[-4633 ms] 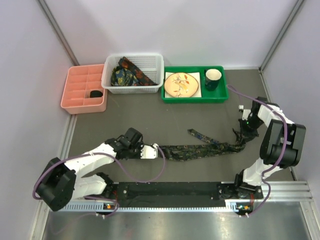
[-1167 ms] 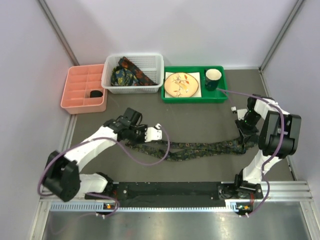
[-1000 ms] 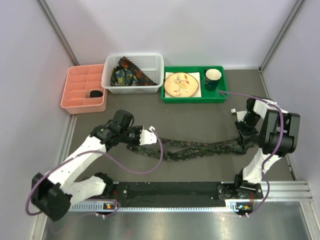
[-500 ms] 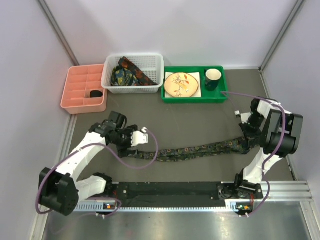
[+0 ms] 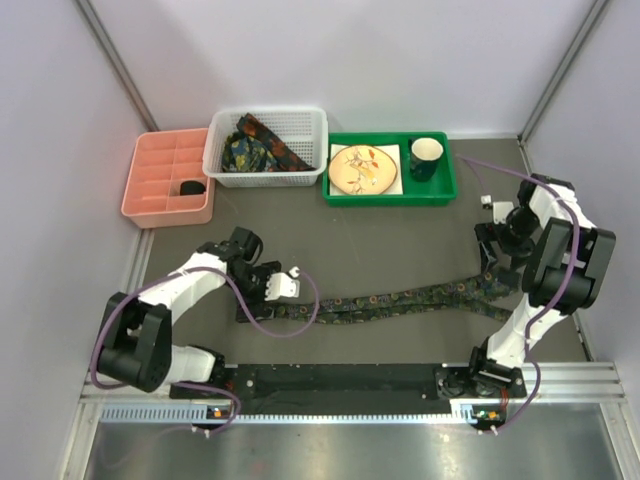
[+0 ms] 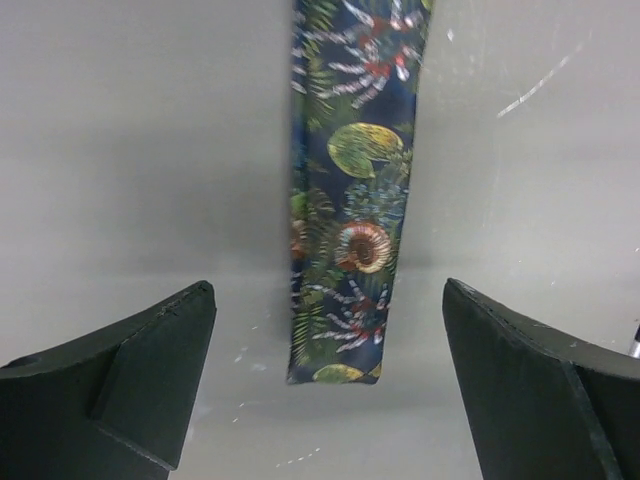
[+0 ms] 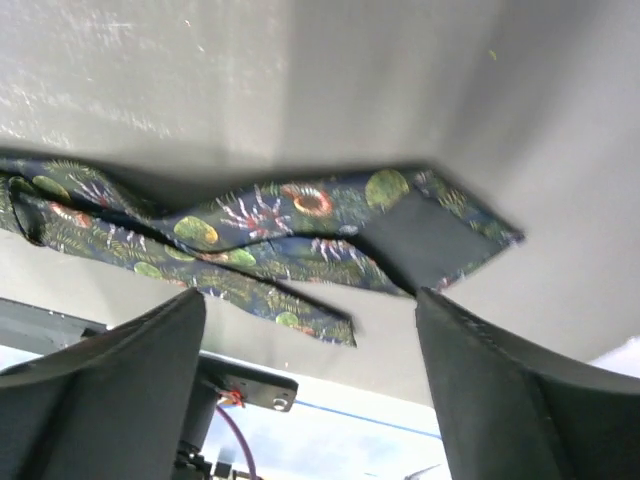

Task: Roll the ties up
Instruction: Flatten out the tie at the center of the board.

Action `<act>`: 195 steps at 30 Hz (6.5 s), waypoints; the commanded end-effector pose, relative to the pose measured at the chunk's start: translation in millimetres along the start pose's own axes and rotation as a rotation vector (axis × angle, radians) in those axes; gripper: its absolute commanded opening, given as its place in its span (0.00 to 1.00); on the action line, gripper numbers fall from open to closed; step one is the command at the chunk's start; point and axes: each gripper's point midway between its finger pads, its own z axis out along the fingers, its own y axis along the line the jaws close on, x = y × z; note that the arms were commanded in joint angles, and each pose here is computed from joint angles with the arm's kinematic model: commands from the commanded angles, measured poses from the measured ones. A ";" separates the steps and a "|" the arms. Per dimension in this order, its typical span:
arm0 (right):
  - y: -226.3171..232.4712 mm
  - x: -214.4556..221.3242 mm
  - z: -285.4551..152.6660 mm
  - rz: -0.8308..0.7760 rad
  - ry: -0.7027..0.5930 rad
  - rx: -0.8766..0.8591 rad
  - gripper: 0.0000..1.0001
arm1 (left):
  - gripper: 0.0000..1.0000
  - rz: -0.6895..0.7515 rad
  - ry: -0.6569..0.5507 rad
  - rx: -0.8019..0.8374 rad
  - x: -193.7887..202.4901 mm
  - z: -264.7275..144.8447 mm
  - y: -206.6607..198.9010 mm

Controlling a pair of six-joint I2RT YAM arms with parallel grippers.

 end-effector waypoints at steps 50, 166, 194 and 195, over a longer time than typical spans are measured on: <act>-58.6 4.5 6.1 0.229 -0.067 0.153 0.00 | 0.00 -0.108 0.199 -0.128 19.8 25.7 73.2; 176.3 -152.8 -246.6 -0.486 -0.966 0.026 0.99 | 0.99 -0.475 -0.606 -0.575 -118.8 -160.6 156.0; 269.8 -117.9 -5.5 -0.415 -0.294 -0.477 0.57 | 0.40 -0.055 -0.017 -0.018 15.8 4.5 79.7; 266.6 -114.8 -2.2 -0.418 -0.279 -0.467 0.56 | 0.35 -0.062 0.008 -0.005 22.6 7.4 73.0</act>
